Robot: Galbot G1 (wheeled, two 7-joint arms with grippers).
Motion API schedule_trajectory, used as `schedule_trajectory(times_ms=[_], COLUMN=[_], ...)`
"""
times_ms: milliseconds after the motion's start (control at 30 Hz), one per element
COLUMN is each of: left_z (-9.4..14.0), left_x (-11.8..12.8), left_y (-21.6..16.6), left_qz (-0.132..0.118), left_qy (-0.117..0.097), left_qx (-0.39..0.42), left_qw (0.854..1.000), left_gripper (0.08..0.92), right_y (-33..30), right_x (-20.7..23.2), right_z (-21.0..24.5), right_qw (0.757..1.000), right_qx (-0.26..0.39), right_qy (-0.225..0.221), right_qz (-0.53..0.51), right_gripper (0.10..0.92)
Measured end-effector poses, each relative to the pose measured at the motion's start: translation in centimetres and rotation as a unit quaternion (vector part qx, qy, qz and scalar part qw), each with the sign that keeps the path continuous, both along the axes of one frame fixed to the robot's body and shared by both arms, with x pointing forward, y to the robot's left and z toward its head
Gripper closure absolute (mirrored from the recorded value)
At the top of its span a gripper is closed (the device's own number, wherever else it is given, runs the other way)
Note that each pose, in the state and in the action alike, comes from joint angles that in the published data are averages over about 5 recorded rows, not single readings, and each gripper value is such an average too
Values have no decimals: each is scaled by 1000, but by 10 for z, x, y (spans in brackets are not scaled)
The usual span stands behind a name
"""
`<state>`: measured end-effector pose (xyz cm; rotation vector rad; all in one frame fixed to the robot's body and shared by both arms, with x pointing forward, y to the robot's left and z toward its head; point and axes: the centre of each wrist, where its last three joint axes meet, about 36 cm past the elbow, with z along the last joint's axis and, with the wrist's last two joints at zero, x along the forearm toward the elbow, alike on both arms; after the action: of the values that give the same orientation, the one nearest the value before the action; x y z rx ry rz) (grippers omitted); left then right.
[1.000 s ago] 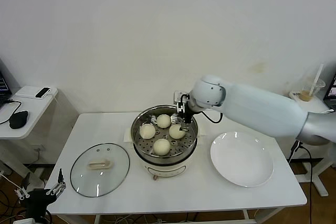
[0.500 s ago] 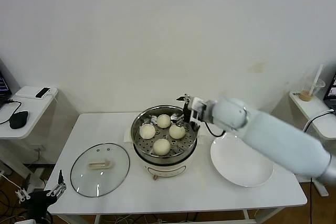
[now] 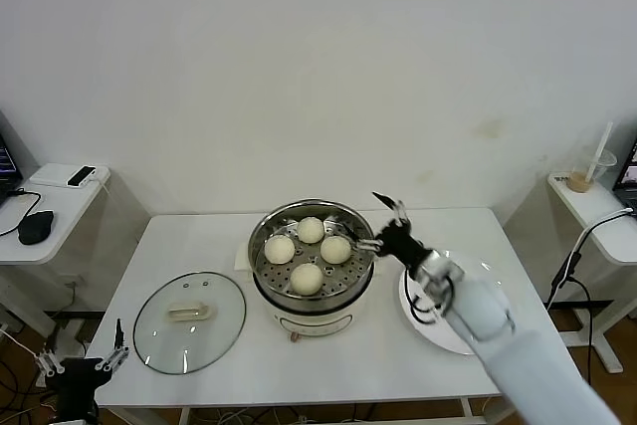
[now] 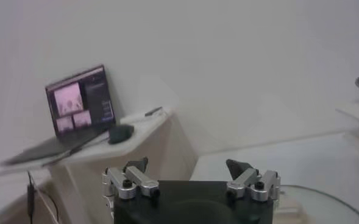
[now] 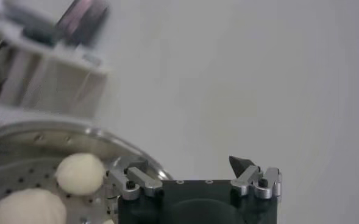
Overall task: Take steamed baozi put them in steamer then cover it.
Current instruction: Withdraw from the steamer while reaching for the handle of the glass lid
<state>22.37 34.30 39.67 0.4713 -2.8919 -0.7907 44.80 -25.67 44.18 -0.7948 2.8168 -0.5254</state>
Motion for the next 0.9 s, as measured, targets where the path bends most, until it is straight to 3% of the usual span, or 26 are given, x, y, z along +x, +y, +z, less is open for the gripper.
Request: schedule_trajectory(times_ms=[100,200,467,633,900], left_z=[-11,-20,-40,-50,-64], left_x=[-1,-3,0,14,38], left_y=[6,9,9,9,11], left_qz=[-13,-38,-113,-145,-180], left_qy=[8,29,83,96,112], left_qx=[84,176,372,435,482], left_qw=[996,983,918,884,850], left_gripper=[177,177,177,177,177], right_y=[-15,-30,-61,-73,-85], right_x=[-29,-57,-117,-144,-176], right_z=[-20,-36,-60,-62,-60], right_qw=[999,995,981,973,962], right_qx=[38,64,95,105,112], right_qy=[5,14,33,41,49], right_qz=[-37,-77,-165,-202,-245], right_gripper=[200,200,200,200,200])
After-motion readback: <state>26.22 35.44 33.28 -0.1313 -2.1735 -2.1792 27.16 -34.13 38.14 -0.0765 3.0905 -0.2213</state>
